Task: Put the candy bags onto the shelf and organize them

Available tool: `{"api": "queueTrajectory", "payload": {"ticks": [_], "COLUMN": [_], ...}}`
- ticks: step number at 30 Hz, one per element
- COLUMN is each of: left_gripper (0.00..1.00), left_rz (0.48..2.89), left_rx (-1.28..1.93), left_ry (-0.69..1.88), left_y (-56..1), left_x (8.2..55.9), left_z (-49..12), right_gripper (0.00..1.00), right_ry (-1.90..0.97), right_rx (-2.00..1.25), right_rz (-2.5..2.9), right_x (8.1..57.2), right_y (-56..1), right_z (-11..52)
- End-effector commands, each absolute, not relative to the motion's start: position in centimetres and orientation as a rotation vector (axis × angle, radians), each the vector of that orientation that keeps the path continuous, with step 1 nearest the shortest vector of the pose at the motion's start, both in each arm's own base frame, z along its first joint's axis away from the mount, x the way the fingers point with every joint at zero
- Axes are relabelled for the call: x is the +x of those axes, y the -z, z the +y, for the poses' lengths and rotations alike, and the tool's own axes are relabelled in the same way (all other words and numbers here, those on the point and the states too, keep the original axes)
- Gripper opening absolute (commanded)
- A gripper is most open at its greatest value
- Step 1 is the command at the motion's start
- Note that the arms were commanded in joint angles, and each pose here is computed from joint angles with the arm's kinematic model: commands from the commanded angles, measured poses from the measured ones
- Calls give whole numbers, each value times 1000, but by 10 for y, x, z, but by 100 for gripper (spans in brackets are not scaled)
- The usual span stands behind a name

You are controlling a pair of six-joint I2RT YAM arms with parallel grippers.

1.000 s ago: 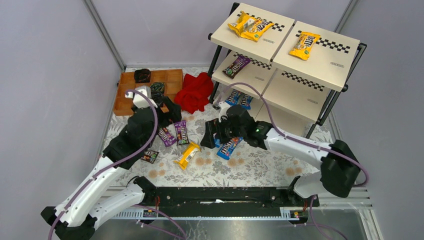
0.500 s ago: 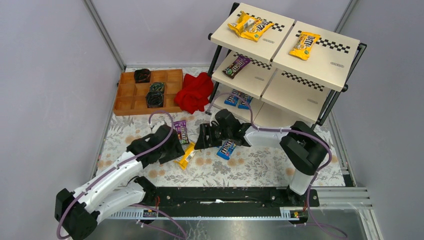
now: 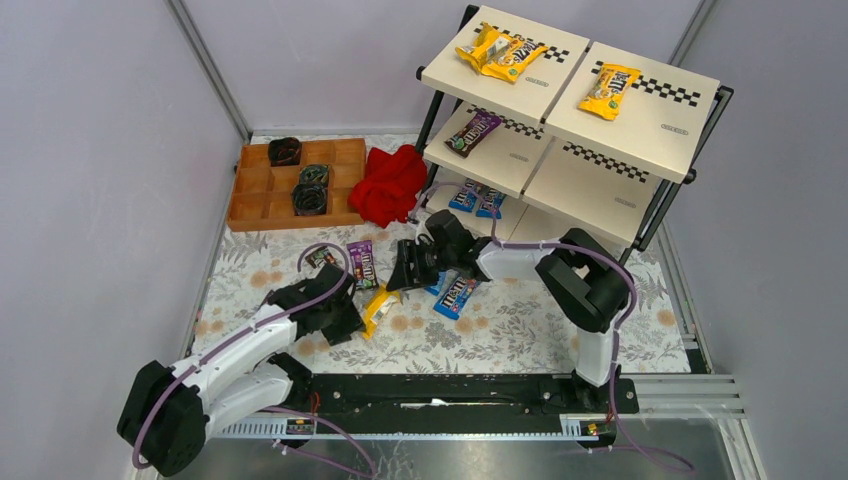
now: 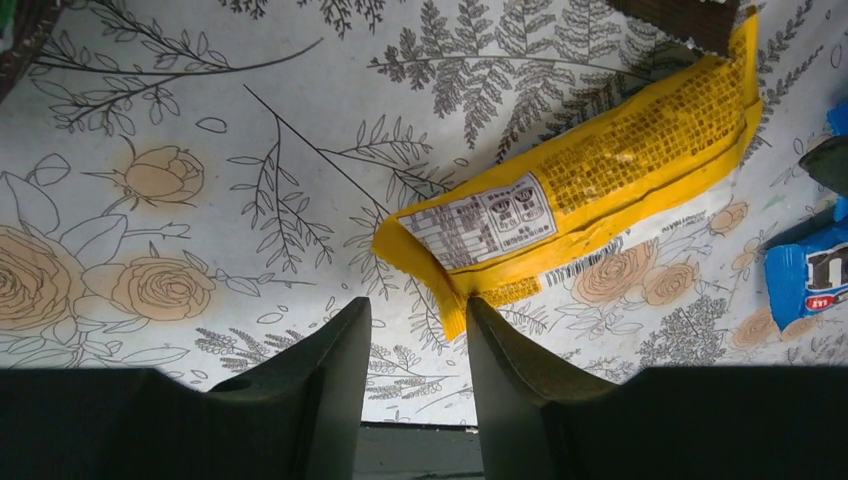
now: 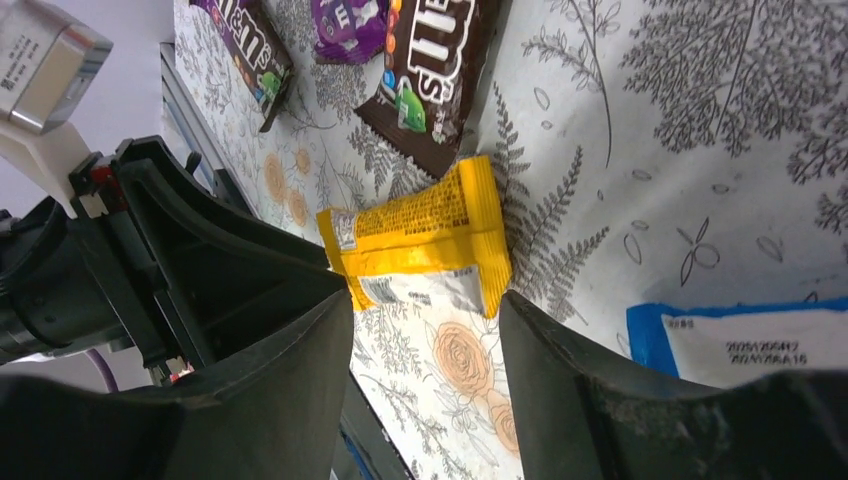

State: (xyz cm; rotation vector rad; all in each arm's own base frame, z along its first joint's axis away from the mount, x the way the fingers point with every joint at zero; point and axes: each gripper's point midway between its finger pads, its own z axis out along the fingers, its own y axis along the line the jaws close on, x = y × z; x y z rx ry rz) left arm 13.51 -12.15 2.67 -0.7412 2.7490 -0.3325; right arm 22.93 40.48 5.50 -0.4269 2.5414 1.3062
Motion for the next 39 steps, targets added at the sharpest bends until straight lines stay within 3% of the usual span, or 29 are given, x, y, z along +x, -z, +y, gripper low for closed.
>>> {"api": "queueTrajectory", "payload": {"ticks": [1,13,18,26,30,34,39], "left_gripper": [42,15,14,14,19,34,51], "left_rz": [2699,2684,2679,2668,2659,2645,2592], "left_rx": [-776,-804,-804,-771,-767,-740,-679], "left_ry": [368,416,417,426,435,449,498], "left_y": [-23,-5,-3,-9,-12,-18,-41], "left_x": [145,155,157,162,164,168,180], "left_z": [-122,-121,-119,-120,-121,-123,-128], "right_gripper": [61,61,60,45,38,26,21], "right_ry": [-1361,-1487,-1655,-1632,-1556,-1505,-1414], "right_rx": [-489,-510,-445,-409,-414,-445,-535], "right_rz": [2505,2552,2507,2451,2453,2430,2395], "right_x": [239,225,216,221,224,224,222], "right_y": [-61,-46,-56,-73,-72,-79,-94], "right_z": [416,423,429,428,422,416,406]}}
